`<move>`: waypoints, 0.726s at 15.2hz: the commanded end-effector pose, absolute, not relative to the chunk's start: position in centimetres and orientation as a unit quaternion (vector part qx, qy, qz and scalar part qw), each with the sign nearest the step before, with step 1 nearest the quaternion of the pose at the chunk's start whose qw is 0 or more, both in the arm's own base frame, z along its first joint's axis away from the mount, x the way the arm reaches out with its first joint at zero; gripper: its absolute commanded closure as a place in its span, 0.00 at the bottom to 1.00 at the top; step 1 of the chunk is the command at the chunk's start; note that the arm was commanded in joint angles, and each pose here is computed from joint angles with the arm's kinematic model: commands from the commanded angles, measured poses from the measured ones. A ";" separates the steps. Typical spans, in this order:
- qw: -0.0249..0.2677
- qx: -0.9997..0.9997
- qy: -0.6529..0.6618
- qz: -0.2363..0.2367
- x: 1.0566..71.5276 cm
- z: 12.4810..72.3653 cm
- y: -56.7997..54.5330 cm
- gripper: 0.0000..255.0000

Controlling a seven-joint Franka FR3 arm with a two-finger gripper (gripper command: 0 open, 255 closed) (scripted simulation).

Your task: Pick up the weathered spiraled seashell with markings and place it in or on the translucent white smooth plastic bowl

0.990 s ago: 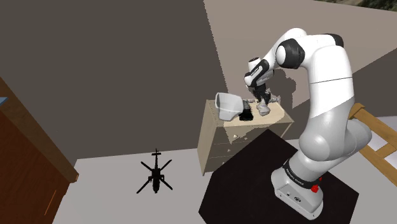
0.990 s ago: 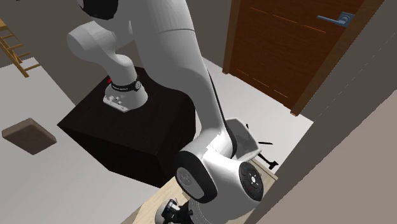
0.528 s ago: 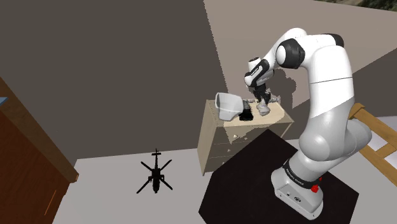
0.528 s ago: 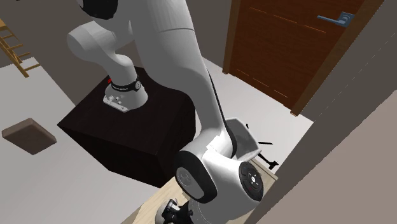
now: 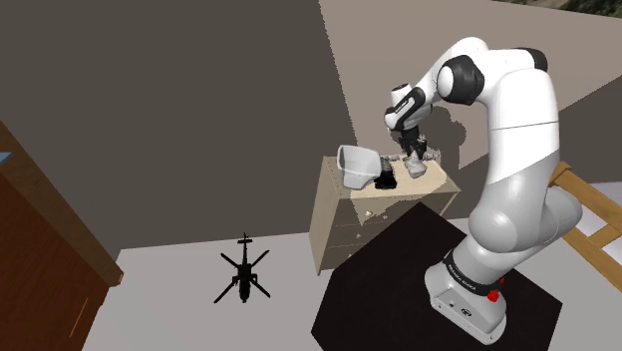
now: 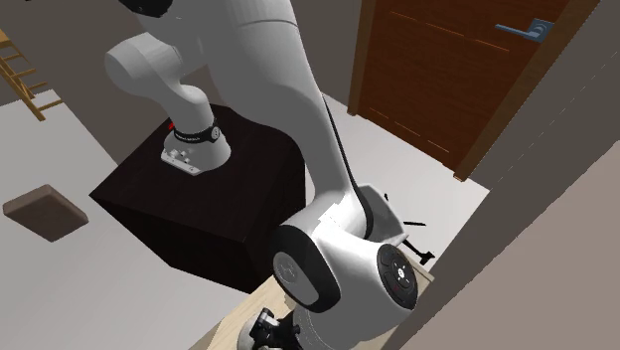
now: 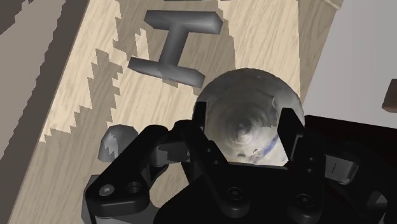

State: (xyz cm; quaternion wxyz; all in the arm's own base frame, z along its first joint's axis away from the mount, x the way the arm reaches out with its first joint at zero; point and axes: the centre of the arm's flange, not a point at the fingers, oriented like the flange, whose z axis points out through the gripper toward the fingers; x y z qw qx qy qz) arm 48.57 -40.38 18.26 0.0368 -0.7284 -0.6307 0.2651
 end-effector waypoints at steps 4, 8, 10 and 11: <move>0.037 -0.728 -0.631 0.265 48.6 20.9 -40.3 1.00; 0.037 -0.728 -0.631 0.265 48.6 23.0 -40.3 1.00; 0.037 -0.728 -0.631 0.265 48.6 24.1 -40.3 1.00; 0.037 -0.728 -0.631 0.265 48.6 24.6 -40.3 1.00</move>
